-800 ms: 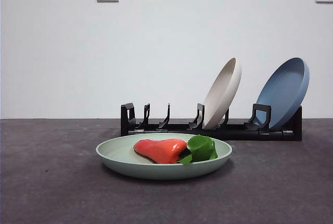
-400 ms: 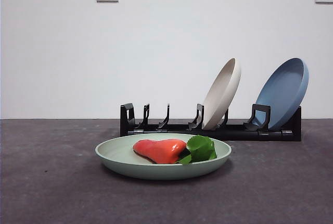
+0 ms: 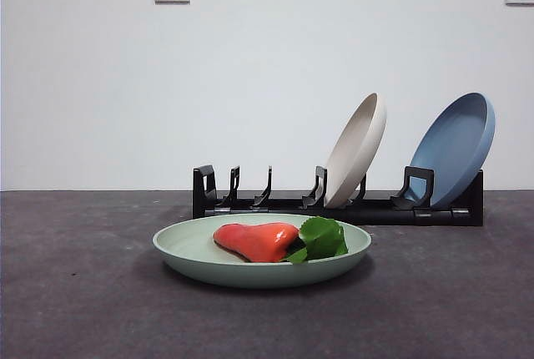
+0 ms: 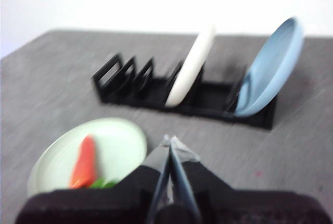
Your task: Take the green plate from the plate rack,put the plate on the table,take the carrot from the table,put the carrot in the plate
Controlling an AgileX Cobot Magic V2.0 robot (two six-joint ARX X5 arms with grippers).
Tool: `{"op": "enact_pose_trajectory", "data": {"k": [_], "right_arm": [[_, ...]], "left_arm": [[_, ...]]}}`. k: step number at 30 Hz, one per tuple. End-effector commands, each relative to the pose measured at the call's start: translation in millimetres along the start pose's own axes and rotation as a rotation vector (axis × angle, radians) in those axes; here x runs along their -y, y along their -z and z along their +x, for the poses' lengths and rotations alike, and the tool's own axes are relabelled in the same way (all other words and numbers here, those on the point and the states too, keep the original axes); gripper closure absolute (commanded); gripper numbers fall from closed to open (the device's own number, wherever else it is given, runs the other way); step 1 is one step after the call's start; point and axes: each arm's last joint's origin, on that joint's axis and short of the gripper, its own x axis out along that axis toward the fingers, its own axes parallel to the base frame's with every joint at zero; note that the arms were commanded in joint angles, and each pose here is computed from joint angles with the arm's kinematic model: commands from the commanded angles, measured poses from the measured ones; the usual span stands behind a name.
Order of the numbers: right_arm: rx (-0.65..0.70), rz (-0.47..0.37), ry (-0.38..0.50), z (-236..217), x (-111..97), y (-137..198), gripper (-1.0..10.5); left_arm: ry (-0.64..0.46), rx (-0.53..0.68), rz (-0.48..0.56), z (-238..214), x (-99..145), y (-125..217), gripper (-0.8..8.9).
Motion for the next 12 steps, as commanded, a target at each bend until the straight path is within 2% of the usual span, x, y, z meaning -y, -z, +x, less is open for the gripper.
{"op": "enact_pose_trajectory", "data": {"k": [1,6,12], "right_arm": [[0.072,-0.001,0.027,15.6,5.7,29.6,9.5],[0.108,0.004,0.078,31.4,13.7,69.9,9.5],[0.091,0.01,0.098,40.2,17.9,99.6,9.5]], "left_arm": [[0.0,-0.006,-0.006,1.2,-0.2,3.8,8.17],[0.0,-0.006,-0.006,1.2,-0.2,3.8,8.17],[0.0,-0.006,-0.006,1.2,-0.2,3.8,8.17]]}}
